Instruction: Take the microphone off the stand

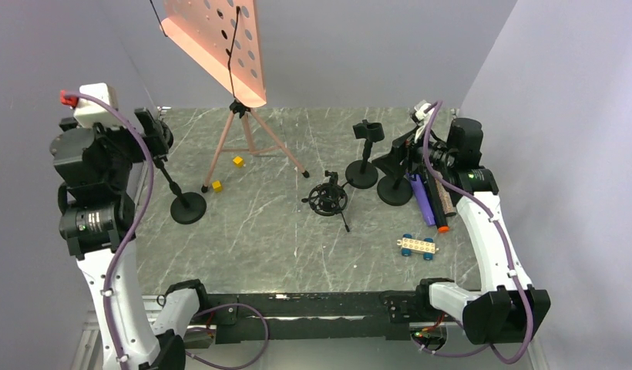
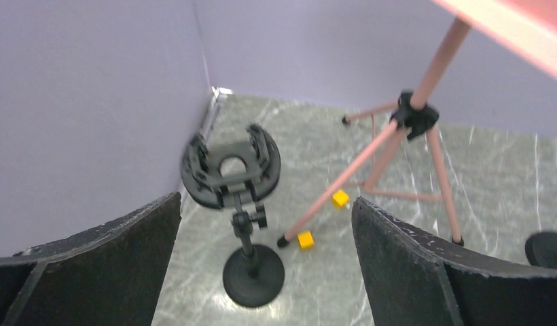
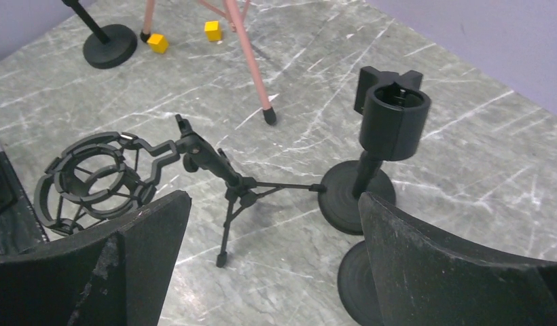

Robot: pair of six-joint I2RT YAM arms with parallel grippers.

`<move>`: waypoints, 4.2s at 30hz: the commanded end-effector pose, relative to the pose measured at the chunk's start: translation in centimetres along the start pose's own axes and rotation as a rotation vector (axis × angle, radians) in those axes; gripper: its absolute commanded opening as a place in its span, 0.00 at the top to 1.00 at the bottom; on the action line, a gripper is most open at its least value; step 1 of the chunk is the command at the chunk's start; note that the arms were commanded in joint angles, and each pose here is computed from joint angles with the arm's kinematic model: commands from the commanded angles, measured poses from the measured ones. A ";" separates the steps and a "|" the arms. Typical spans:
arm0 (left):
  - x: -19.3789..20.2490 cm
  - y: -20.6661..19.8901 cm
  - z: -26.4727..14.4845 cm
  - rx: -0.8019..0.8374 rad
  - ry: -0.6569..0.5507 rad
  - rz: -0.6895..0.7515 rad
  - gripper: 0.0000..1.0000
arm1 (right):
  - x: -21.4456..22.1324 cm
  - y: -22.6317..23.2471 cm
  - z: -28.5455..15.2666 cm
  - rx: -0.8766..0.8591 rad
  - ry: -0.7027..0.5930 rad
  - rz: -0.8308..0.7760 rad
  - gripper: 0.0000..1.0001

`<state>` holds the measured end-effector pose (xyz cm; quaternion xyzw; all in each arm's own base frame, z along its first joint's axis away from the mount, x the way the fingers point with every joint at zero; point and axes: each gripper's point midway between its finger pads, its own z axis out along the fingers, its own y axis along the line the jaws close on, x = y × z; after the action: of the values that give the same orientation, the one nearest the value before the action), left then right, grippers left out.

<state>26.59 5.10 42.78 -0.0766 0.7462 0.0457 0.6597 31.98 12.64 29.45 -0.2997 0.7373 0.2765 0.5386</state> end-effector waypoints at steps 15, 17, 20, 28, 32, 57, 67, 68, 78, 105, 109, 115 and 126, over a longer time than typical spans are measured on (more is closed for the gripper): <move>5.1 8.8 8.3 -0.330 0.219 -0.257 0.19 | -0.8 2.0 0.1 -0.045 -0.070 0.007 0.00; 5.9 9.2 8.5 -0.326 0.231 -0.274 0.26 | -0.4 2.0 0.3 -0.046 -0.068 0.016 0.00; 7.0 8.8 9.2 -0.285 0.262 -0.271 0.31 | -0.3 1.9 0.3 -0.045 -0.063 0.010 0.00; 8.8 8.8 9.8 -0.274 0.309 -0.264 0.36 | -0.4 2.0 0.0 -0.049 -0.038 -0.018 0.00; 10.0 8.8 9.7 -0.285 0.350 -0.267 0.31 | -0.3 2.2 0.1 -0.059 -0.045 0.001 0.00; 6.0 4.6 7.8 -0.084 0.238 -0.317 0.92 | 0.0 2.1 0.6 -0.067 -0.039 0.046 0.00; 6.0 -1.4 4.6 0.231 0.217 -0.324 1.00 | -0.6 2.5 0.9 -0.093 -0.047 0.040 0.00; 6.1 -1.9 4.3 0.255 0.217 -0.326 1.00 | -0.6 2.7 0.9 -0.096 -0.048 0.041 0.00; 5.9 -5.4 0.5 0.435 0.231 -0.328 1.00 | -1.4 3.3 1.1 -0.115 -0.061 0.037 0.00; 9.6 -19.2 -6.5 1.200 0.357 -0.257 1.00 | -7.9 14.4 2.1 -0.503 -0.093 -0.245 0.00; 8.5 -20.8 -7.5 1.301 0.375 -0.258 1.00 | -10.4 16.2 2.8 -0.552 -0.108 -0.284 0.00; 6.9 -21.8 -8.1 1.353 0.371 -0.256 1.00 | -11.6 17.8 4.0 -0.603 -0.103 -0.199 0.01; 10.5 -21.6 -5.4 1.196 0.367 -0.242 0.78 | -10.5 19.7 6.2 -0.587 -0.037 -0.192 0.02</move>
<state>22.13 -17.99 33.50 0.2126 0.7373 -0.4983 0.4036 23.71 30.95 38.27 -0.5010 0.5894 0.4488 0.4475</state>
